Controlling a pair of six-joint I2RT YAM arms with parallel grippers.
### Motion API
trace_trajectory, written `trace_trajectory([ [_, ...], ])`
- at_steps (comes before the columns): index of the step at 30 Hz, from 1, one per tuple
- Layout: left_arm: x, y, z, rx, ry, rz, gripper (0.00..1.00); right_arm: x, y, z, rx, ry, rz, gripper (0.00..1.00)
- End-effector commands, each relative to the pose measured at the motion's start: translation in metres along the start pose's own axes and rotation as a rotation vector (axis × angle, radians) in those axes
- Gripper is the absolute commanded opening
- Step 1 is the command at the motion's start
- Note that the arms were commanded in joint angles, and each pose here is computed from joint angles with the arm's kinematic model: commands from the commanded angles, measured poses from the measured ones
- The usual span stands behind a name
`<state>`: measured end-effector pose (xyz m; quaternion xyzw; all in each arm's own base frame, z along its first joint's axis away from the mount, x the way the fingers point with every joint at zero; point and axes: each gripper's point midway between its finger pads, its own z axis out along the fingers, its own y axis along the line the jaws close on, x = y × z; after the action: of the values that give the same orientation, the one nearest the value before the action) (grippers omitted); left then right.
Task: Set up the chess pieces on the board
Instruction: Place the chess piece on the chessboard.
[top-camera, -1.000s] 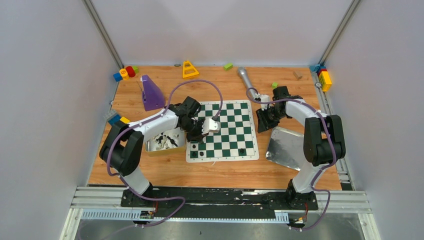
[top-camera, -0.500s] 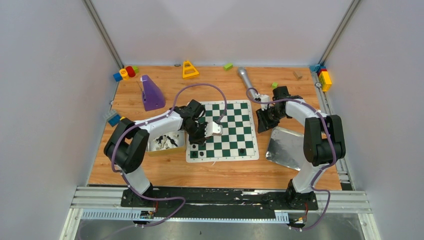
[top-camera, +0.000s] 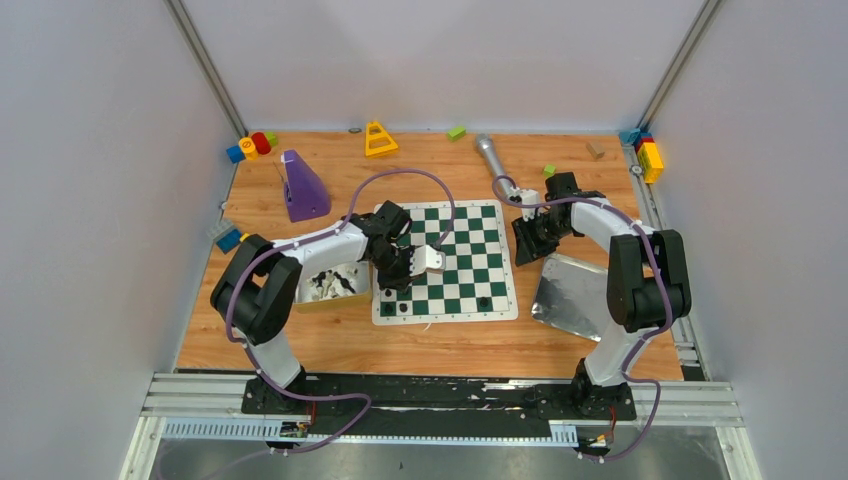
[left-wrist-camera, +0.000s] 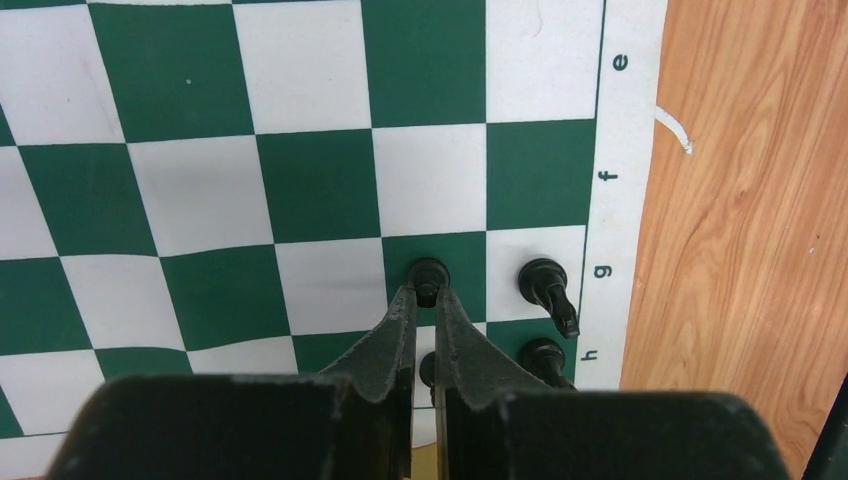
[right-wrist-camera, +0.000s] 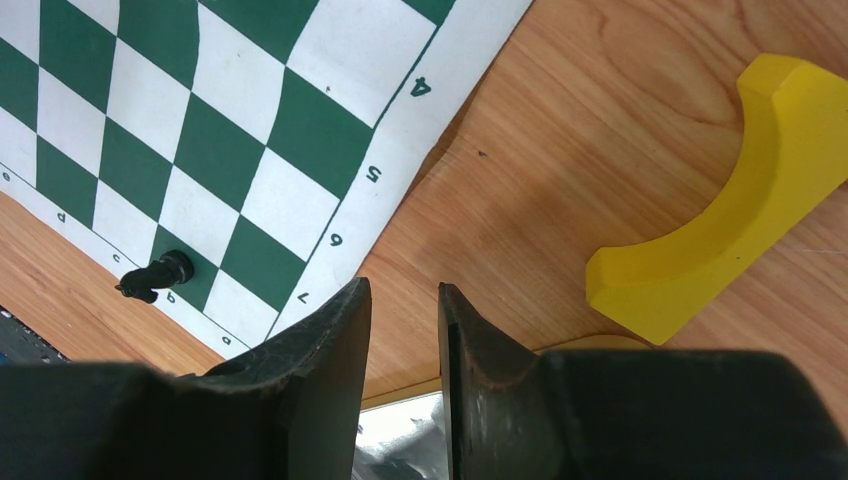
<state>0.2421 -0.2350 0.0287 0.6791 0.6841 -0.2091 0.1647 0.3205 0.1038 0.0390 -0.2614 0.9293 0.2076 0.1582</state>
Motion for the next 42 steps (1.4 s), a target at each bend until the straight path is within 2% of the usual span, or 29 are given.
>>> trace_trajectory([
  [1, 0.0, -0.006, 0.003, 0.019, 0.002, -0.012, 0.16, -0.011, 0.0, -0.004, -0.009, -0.026, -0.026, 0.32],
  [4, -0.001, -0.004, 0.0, 0.004, 0.003, -0.015, 0.22, -0.011, 0.0, -0.004, -0.01, -0.025, -0.025, 0.32],
  [11, -0.013, 0.004, -0.021, -0.063, -0.007, -0.014, 0.28, -0.011, 0.0, -0.003, -0.013, -0.024, -0.025, 0.32],
  [14, -0.02, 0.005, -0.034, -0.091, -0.019, -0.01, 0.34, -0.01, -0.001, -0.003, -0.012, -0.021, -0.023, 0.32],
  [24, -0.032, 0.012, -0.084, -0.189, -0.065, -0.057, 0.39, -0.014, 0.0, -0.005, -0.014, -0.03, -0.022, 0.31],
  [31, 0.001, 0.037, -0.141, -0.32, -0.08, -0.279, 0.4, -0.026, 0.006, -0.013, -0.025, -0.077, -0.031, 0.31],
  [42, 0.092, 0.047, -0.187, -0.504, 0.065, -0.618, 0.5, -0.043, 0.018, -0.029, -0.049, -0.162, -0.063, 0.33],
])
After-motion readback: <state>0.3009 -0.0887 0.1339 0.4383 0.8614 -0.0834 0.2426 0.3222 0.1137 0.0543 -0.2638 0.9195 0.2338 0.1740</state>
